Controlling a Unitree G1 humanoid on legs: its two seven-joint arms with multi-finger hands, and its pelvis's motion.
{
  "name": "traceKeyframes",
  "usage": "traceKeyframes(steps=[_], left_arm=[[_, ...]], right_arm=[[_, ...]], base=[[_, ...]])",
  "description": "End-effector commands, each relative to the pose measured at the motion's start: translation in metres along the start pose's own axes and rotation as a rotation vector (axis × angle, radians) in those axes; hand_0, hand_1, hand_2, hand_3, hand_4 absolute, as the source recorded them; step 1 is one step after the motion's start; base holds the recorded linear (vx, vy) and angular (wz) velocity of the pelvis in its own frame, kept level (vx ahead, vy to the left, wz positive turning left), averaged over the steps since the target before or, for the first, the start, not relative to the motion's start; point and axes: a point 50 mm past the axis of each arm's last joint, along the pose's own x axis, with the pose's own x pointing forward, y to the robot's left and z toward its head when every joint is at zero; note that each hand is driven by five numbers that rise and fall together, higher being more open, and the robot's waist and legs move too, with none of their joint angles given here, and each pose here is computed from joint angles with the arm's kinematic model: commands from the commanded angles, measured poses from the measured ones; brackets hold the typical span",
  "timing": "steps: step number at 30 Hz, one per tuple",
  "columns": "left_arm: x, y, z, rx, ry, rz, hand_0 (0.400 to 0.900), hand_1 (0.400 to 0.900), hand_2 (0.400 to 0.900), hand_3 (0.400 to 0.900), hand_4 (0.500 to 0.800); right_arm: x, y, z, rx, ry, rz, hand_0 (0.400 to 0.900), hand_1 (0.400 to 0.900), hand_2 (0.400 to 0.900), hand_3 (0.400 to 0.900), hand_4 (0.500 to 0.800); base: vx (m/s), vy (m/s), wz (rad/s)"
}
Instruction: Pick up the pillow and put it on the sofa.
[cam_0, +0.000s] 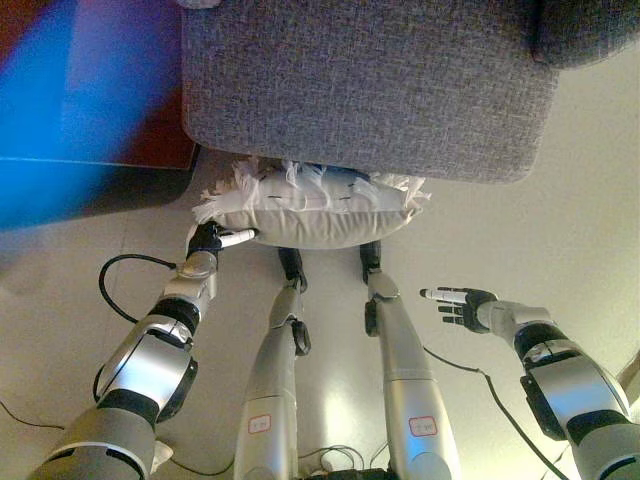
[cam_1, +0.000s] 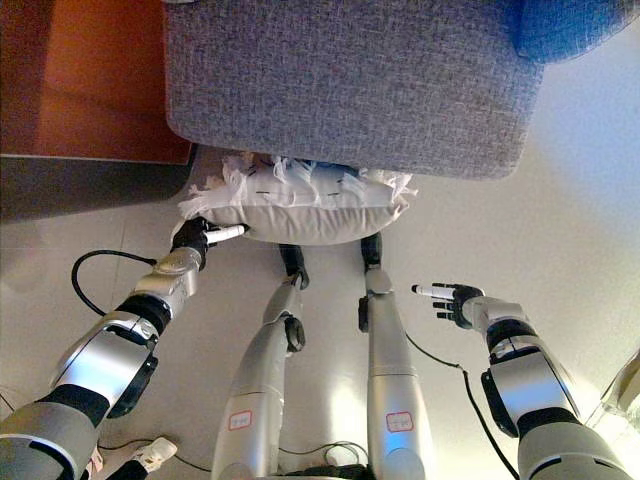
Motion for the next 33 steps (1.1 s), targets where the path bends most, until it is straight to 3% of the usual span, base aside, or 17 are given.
traceKeyframes(steps=[1, 10, 13, 14, 22, 33], left_arm=[[0.002, 0.028, 0.011, -0.118, -0.020, 0.095, 0.900, 0.900, 0.900, 0.900, 0.800], [0.003, 0.021, 0.044, -0.355, -0.091, 0.014, 0.900, 0.900, 0.900, 0.900, 0.800], [0.003, 0.016, 0.059, -0.371, -0.131, -0.018, 0.900, 0.900, 0.900, 0.900, 0.800], [0.002, 0.013, 0.064, -0.360, -0.147, -0.029, 0.400, 0.400, 0.400, 0.400, 0.500], [0.000, 0.005, 0.073, -0.346, -0.181, -0.038, 0.400, 0.400, 0.400, 0.400, 0.500], [0.000, 0.005, 0.055, -0.346, -0.145, -0.045, 0.400, 0.400, 0.400, 0.400, 0.500]], right_arm=[[-0.006, -0.030, -0.014, 0.023, 0.086, -0.098, 0.900, 0.900, 0.900, 0.900, 0.800], [-0.004, -0.022, -0.012, 0.045, 0.092, -0.082, 0.900, 0.900, 0.900, 0.900, 0.800], [-0.004, -0.020, -0.008, 0.046, 0.086, -0.075, 0.900, 0.900, 0.900, 0.900, 0.800], [-0.004, -0.018, -0.007, 0.045, 0.083, -0.073, 0.900, 0.900, 0.900, 0.900, 0.800], [-0.005, -0.018, -0.002, 0.031, 0.077, -0.084, 0.900, 0.900, 0.900, 0.900, 0.800], [-0.003, -0.021, -0.011, 0.007, 0.066, -0.088, 0.900, 0.900, 0.900, 0.900, 0.800]], base=[[0.017, -0.020, -0.04], [0.029, -0.028, -0.07], [0.013, -0.027, -0.05], [0.000, 0.000, 0.00], [0.002, 0.003, -0.01], [-0.001, 0.006, 0.00]])
